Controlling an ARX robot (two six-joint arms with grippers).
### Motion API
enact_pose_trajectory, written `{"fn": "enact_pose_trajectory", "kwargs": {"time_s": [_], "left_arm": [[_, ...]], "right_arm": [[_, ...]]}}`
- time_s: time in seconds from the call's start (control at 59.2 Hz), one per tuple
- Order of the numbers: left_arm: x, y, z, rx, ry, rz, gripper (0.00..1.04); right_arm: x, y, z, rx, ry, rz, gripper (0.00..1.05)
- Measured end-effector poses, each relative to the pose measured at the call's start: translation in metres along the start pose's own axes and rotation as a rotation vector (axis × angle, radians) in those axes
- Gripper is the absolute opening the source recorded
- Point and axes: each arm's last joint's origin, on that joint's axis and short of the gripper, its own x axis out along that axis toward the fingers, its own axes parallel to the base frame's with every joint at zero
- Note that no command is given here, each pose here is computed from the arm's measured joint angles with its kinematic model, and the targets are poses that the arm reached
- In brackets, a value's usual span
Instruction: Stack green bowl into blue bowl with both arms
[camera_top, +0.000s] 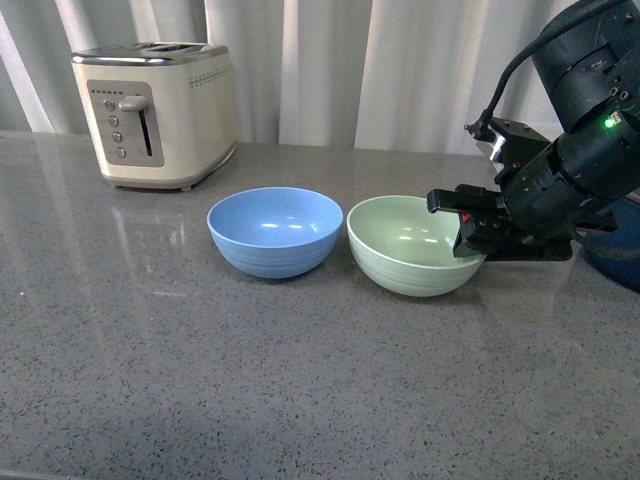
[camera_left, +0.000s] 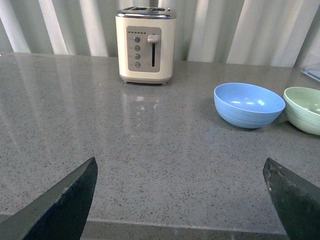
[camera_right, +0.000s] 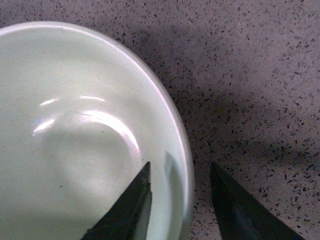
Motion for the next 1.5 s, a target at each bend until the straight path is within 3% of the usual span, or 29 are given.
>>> {"fn": "enact_pose_trajectory", "kwargs": {"time_s": [0.118, 0.236, 0.591, 0.76, 1.199, 1.503], "left_arm": [[0.000, 0.000, 0.000, 0.000, 0.000, 0.000, 0.98], [0.000, 0.000, 0.000, 0.000, 0.000, 0.000, 0.98], [0.000, 0.000, 0.000, 0.000, 0.000, 0.000, 0.98], [0.000, 0.000, 0.000, 0.000, 0.000, 0.000, 0.98], [0.000, 0.000, 0.000, 0.000, 0.000, 0.000, 0.98], [0.000, 0.000, 0.000, 0.000, 0.000, 0.000, 0.98]], "right_arm": [[0.000, -0.001, -0.006, 0.001, 0.009, 0.002, 0.11], [-0.009, 0.000, -0.001, -0.004, -0.021, 0.020, 0.01], [-0.023, -0.007, 0.002, -0.029, -0.026, -0.004, 0.01], [-0.039, -0.001, 0.016, -0.046, -0.067, 0.027, 0.01], [-0.069, 0.071, 0.045, -0.179, -0.137, 0.218, 0.01], [-0.039, 0.103, 0.052, -0.226, -0.099, 0.280, 0.01]]}}
